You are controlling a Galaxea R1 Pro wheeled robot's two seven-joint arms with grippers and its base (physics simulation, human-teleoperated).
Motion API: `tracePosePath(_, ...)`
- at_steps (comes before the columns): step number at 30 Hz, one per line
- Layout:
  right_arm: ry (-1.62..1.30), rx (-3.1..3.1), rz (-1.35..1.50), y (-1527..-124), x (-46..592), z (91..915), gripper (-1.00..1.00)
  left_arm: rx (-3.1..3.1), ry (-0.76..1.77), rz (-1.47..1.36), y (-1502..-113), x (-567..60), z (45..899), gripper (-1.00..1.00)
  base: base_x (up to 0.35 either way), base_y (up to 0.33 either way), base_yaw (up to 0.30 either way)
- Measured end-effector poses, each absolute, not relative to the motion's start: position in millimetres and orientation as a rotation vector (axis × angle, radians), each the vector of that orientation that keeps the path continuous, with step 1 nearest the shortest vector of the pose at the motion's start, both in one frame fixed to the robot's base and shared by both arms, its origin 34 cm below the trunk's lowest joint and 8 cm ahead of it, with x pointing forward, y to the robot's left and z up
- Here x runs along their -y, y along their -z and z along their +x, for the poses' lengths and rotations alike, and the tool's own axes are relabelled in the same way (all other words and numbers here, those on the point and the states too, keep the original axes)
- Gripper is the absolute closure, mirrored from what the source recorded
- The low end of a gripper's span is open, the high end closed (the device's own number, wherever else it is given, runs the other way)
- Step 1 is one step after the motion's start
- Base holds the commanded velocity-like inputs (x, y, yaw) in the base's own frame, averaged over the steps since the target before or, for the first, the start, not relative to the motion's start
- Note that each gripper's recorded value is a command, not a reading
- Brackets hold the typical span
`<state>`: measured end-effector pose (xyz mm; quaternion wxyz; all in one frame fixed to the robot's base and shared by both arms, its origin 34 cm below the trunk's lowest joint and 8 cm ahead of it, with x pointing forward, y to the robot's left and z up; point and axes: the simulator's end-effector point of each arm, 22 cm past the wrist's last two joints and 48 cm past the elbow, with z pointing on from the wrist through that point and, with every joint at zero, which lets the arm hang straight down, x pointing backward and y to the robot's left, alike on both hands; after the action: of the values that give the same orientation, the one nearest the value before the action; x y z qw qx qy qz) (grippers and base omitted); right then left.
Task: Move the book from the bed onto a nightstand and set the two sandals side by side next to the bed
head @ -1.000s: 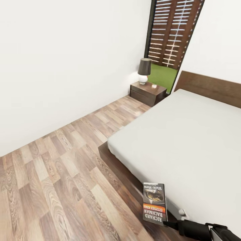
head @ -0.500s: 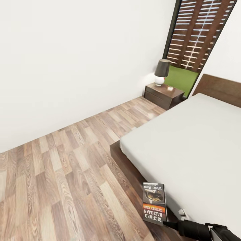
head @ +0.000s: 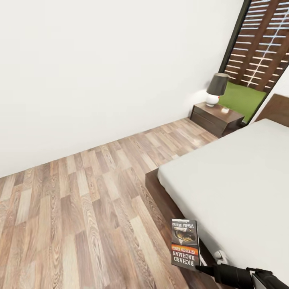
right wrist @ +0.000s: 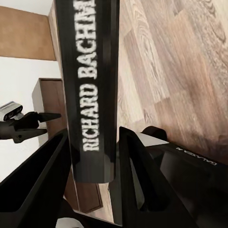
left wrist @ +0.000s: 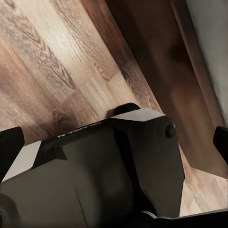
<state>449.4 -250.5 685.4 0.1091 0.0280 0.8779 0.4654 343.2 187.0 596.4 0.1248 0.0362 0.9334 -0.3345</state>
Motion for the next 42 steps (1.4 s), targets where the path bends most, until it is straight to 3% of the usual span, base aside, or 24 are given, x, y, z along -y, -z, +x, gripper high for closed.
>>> tracePosePath(32,-1.360,-2.589,0.080,-684.0,251.1,448.8,1.00,-2.719,0.976,0.105,-596.5,-186.0,343.4,-1.00,0.000,0.000,0.287)
tracePosePath(38,-1.447,-2.615,0.096,-671.3,196.5,426.7,1.00,-2.719,0.976,0.105,-596.5,-186.1,343.4,-1.00,0.000,0.000,0.287)
tracePosePath(42,-1.303,-2.800,0.143,-631.7,194.9,380.9,1.00,-2.721,0.971,0.103,-596.0,-187.3,343.5,-1.00,0.000,0.000,0.291)
